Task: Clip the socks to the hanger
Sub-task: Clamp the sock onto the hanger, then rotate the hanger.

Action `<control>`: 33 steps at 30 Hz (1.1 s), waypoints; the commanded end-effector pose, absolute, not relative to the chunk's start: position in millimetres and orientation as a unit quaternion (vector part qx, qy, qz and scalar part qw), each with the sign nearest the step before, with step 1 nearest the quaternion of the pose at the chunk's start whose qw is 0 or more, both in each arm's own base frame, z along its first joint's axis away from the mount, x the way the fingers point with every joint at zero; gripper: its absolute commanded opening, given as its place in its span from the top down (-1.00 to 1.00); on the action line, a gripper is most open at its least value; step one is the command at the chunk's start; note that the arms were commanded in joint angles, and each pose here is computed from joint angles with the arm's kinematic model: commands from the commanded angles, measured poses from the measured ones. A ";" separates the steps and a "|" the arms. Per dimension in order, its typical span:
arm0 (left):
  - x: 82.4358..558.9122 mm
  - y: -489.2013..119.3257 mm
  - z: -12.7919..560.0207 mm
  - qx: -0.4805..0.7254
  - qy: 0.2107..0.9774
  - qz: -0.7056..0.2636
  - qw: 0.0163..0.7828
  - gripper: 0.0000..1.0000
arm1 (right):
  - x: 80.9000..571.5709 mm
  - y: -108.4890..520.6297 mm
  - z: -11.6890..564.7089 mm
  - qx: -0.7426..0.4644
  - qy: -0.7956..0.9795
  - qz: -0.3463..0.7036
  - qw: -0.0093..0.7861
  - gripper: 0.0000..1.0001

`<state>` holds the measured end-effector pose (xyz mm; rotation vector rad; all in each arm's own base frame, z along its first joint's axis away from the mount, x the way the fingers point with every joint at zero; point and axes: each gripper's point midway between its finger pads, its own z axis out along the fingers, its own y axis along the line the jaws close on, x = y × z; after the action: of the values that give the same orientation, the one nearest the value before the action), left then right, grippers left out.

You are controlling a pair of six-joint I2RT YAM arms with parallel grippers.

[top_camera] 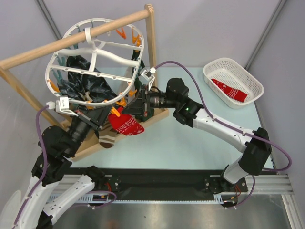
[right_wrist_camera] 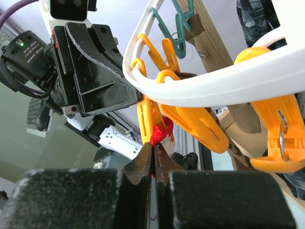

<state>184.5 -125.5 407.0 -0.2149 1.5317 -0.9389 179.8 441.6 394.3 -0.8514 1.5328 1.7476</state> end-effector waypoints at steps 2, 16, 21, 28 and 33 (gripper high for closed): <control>178.3 -124.0 413.2 -0.097 0.661 -0.419 0.614 0.79 | 176.0 441.5 427.7 -0.334 0.541 0.690 0.346 1.00; 177.0 -116.0 412.1 -0.106 0.664 -0.405 0.620 -0.26 | 180.4 448.8 429.2 -0.331 0.534 0.701 0.338 1.00; 167.8 -104.5 415.8 -0.108 0.662 -0.395 0.628 -0.61 | 182.8 452.0 427.5 -0.330 0.535 0.699 0.339 1.00; 121.4 -82.0 444.8 -0.080 0.618 -0.424 0.657 -0.59 | 178.0 466.8 423.3 -0.334 0.549 0.679 0.354 1.00; 90.3 -76.4 462.5 -0.031 0.580 -0.446 0.681 -0.32 | 161.8 493.7 427.7 -0.342 0.542 0.657 0.397 1.00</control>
<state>107.6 -75.8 451.1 -0.1708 1.3475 -0.9923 168.4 479.4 404.7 -0.8678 1.4751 1.7434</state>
